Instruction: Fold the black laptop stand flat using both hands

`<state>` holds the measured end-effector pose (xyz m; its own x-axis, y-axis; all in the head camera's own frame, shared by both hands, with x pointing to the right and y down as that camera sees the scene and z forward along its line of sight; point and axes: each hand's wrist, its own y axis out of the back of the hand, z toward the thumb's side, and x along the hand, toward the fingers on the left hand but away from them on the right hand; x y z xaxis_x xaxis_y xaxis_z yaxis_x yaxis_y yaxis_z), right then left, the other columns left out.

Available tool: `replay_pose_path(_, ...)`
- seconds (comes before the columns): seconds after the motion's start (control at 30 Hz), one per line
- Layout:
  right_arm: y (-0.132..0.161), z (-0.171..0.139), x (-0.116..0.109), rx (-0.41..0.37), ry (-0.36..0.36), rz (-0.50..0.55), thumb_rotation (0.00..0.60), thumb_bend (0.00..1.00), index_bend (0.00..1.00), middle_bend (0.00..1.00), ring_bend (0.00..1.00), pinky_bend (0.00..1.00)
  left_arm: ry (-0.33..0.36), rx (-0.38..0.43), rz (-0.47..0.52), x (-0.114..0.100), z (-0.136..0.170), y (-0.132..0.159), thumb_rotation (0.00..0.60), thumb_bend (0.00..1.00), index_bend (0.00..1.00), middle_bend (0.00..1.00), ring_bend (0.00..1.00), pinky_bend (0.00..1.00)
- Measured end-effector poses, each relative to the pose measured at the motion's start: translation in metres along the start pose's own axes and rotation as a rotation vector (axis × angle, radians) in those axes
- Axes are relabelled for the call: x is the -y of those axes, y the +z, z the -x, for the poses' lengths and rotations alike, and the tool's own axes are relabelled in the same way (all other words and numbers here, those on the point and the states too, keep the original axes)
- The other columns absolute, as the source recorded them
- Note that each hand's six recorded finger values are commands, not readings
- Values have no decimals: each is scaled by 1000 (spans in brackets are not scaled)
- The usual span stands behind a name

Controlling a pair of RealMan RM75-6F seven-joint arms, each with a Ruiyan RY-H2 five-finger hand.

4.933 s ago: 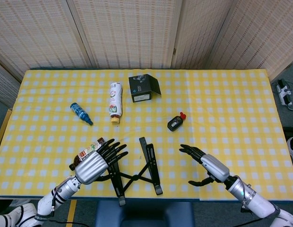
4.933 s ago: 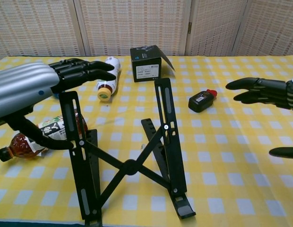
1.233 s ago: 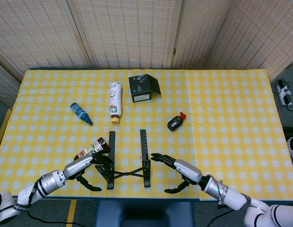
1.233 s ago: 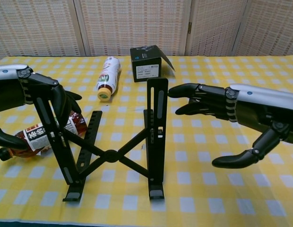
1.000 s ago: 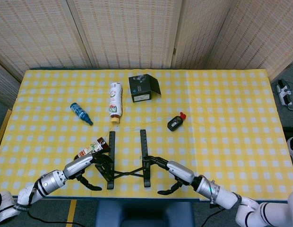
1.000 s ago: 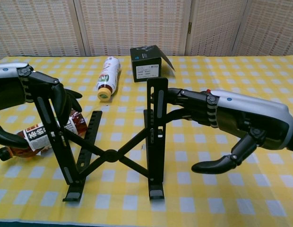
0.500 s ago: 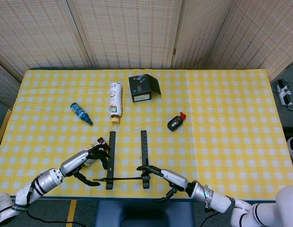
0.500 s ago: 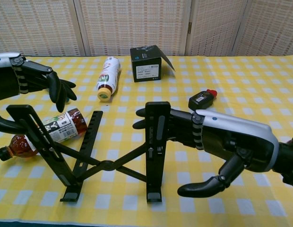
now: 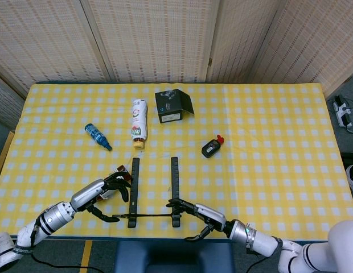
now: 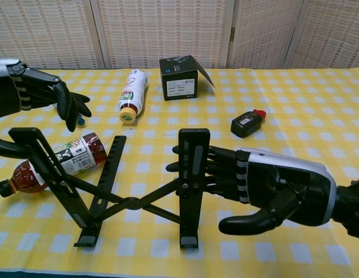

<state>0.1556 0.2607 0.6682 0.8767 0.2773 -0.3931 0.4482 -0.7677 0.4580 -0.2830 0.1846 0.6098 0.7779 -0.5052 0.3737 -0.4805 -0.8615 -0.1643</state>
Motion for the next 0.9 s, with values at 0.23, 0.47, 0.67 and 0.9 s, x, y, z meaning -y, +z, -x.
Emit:
replay_pose_path(0.23, -9, -1, 1, 41, 8, 129, 600, 254, 16, 110, 181, 9, 6, -6, -6, -2, 0, -2, 600, 154, 468, 490, 238, 0)
replay_pose_path(0.47, -7, -4, 4, 36, 8, 165, 600, 254, 15, 108, 161, 9, 6, -14, -17, -2, -1, -4, 600, 154, 445, 454, 211, 0)
replay_pose_path(0.67, -11, -6, 6, 51, 4, 190, 600, 255, 15, 108, 150, 9, 2, -17, -30, -1, -2, -4, 600, 153, 442, 446, 202, 0)
replay_pose_path(0.9, -16, -7, 9, 63, 12, 220, 600, 255, 16, 107, 148, 9, 2, -24, -43, 0, -3, -6, 600, 154, 429, 435, 195, 0)
